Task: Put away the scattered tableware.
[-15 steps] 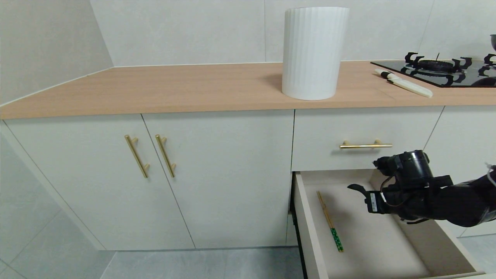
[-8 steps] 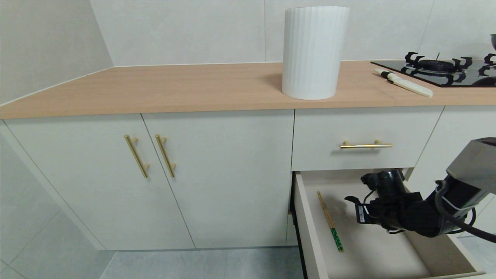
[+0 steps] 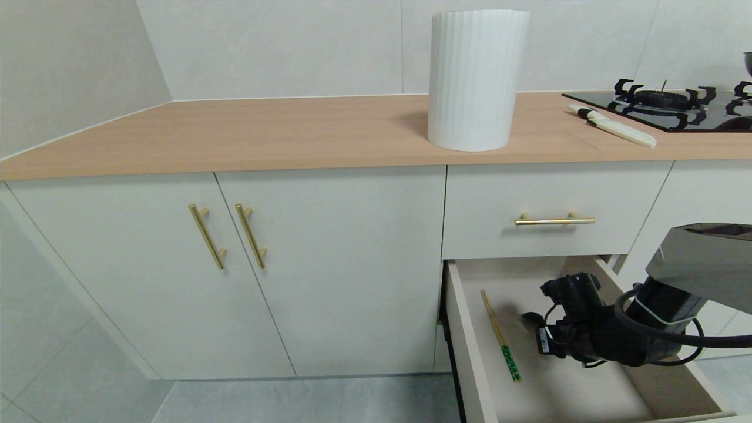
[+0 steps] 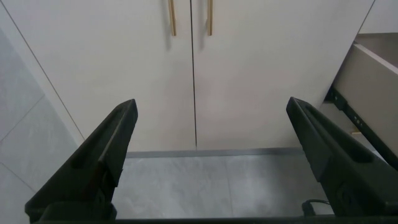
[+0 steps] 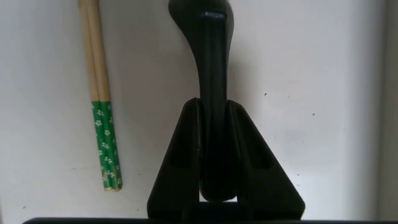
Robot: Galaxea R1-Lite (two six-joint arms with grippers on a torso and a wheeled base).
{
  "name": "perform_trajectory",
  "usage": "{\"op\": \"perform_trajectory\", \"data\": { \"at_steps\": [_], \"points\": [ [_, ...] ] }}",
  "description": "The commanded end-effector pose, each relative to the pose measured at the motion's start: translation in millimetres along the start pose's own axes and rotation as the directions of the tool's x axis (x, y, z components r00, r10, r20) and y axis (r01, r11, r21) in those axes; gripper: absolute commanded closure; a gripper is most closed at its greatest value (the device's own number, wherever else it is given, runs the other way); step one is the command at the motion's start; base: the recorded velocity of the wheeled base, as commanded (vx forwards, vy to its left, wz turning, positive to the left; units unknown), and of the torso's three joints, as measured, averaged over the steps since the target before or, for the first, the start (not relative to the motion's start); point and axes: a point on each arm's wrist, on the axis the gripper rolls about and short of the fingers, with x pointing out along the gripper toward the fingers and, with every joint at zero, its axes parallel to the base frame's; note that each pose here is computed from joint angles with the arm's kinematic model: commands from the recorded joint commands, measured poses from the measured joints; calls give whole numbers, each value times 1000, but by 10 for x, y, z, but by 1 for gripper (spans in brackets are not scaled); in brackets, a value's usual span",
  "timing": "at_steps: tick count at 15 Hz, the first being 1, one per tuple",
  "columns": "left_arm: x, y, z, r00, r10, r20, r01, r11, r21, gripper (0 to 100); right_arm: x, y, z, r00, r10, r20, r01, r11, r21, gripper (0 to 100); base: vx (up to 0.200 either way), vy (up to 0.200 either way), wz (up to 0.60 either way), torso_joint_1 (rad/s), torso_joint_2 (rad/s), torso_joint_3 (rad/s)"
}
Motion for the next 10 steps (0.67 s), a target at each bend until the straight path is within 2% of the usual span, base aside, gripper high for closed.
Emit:
{"op": "perform_trajectory", "data": {
  "at_steps": [1, 10],
  "points": [
    [-1, 0, 4, 1000, -1, 1, 1, 1000, 0, 0, 28, 2, -21, 1000, -2, -9, 2, 1000, -3, 100, 0, 0, 0, 0, 0, 0],
    [0, 0, 0, 1000, -1, 0, 1, 1000, 0, 0, 25, -4, -16, 1000, -4, -7, 4, 1000, 0, 100, 0, 0, 0, 0, 0, 0]
  ]
}}
